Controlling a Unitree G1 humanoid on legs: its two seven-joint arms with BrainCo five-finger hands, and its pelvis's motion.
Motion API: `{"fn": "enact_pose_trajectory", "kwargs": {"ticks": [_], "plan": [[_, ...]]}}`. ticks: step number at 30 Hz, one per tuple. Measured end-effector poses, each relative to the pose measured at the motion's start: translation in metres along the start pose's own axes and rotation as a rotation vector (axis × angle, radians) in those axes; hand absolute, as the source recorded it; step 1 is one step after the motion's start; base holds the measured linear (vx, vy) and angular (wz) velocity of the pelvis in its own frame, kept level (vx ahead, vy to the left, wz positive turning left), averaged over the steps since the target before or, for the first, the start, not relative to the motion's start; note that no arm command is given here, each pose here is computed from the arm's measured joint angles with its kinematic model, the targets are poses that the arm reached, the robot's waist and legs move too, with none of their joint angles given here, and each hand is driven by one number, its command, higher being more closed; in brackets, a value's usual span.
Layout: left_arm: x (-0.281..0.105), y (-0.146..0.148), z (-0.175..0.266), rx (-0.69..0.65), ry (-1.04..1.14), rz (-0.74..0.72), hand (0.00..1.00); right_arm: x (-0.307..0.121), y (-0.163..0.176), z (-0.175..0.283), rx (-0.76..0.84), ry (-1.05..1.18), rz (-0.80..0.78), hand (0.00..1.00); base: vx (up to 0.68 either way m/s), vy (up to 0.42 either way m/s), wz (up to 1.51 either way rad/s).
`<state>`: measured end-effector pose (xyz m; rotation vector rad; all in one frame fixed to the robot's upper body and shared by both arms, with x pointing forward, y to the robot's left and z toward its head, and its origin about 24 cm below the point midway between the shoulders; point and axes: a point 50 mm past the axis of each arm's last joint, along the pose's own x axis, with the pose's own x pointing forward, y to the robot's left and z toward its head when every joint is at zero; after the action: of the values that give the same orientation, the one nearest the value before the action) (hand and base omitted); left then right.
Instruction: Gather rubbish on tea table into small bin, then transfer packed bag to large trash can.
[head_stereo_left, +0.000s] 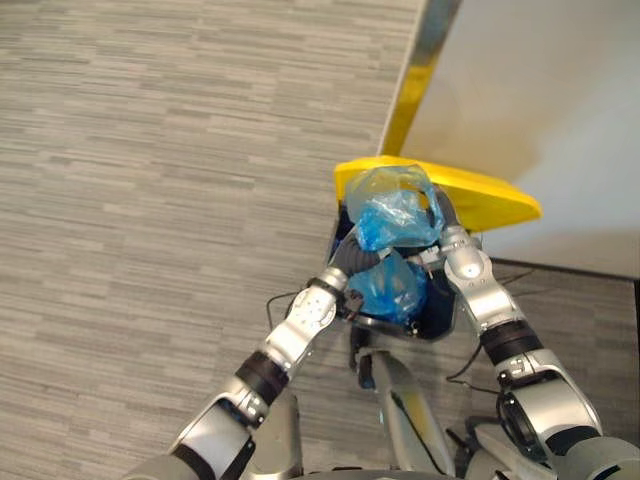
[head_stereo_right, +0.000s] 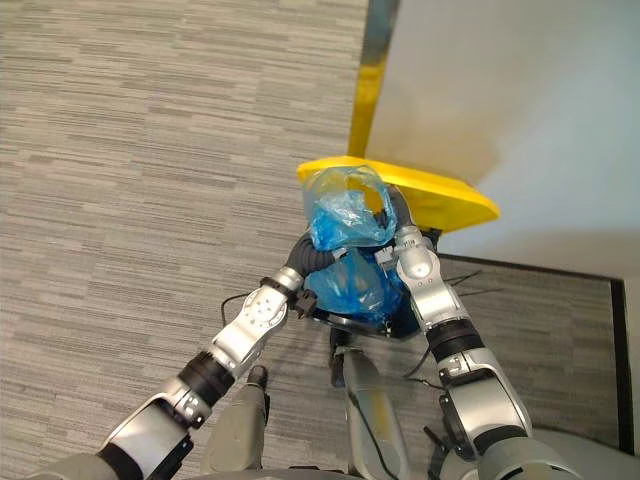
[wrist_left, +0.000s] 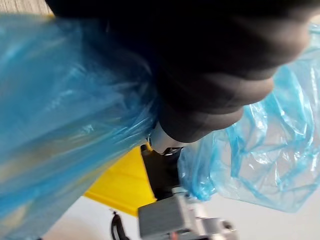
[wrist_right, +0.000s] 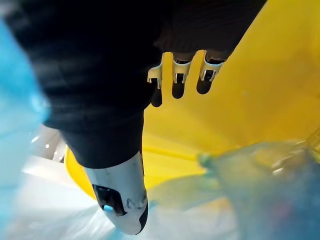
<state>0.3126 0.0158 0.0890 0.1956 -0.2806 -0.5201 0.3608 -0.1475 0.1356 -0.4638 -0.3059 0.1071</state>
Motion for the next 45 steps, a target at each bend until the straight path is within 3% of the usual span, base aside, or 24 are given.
{"fn": "enact_pose_trajectory", "kwargs": {"ticks": [6,7,16,22,28,32,38,42,45], "plan": [[0.022,-0.001,-0.009,0.175,0.073,-0.034,1.0,0.009,0.002,0.027,-0.012,-0.102,0.014,0.0,-0.01,-0.019,-0.22],[0.025,0.002,-0.012,0.218,0.102,-0.033,0.0,0.013,0.0,0.034,-0.016,-0.128,0.009,0.0,0.03,-0.026,-0.34],[0.032,0.031,-0.019,0.28,0.208,0.17,0.0,0.025,-0.007,0.071,-0.011,-0.257,-0.028,0.0,0.03,0.033,-0.27],[0.031,0.04,-0.022,0.286,0.243,0.216,0.0,0.023,0.001,0.078,0.025,-0.289,-0.021,0.0,0.02,0.022,0.03],[0.012,0.039,-0.046,0.278,0.346,0.226,0.0,0.002,0.008,0.05,0.049,-0.211,-0.013,0.0,0.0,0.019,0.17],[-0.002,0.04,-0.055,0.347,0.354,0.183,0.0,-0.019,0.01,0.017,0.052,-0.102,-0.014,0.0,0.01,0.016,0.23],[-0.062,0.055,-0.087,0.333,0.442,0.153,0.0,-0.071,0.002,-0.039,0.074,0.1,-0.041,0.0,0.02,0.02,0.19],[-0.131,0.067,-0.118,0.224,0.605,0.199,0.0,-0.113,0.027,-0.076,0.128,0.281,0.047,0.0,-0.03,0.115,-0.11],[-0.176,0.074,-0.133,0.183,0.725,0.221,0.0,-0.129,0.033,-0.095,0.055,0.374,0.127,0.0,-0.12,0.156,-0.41]]}}
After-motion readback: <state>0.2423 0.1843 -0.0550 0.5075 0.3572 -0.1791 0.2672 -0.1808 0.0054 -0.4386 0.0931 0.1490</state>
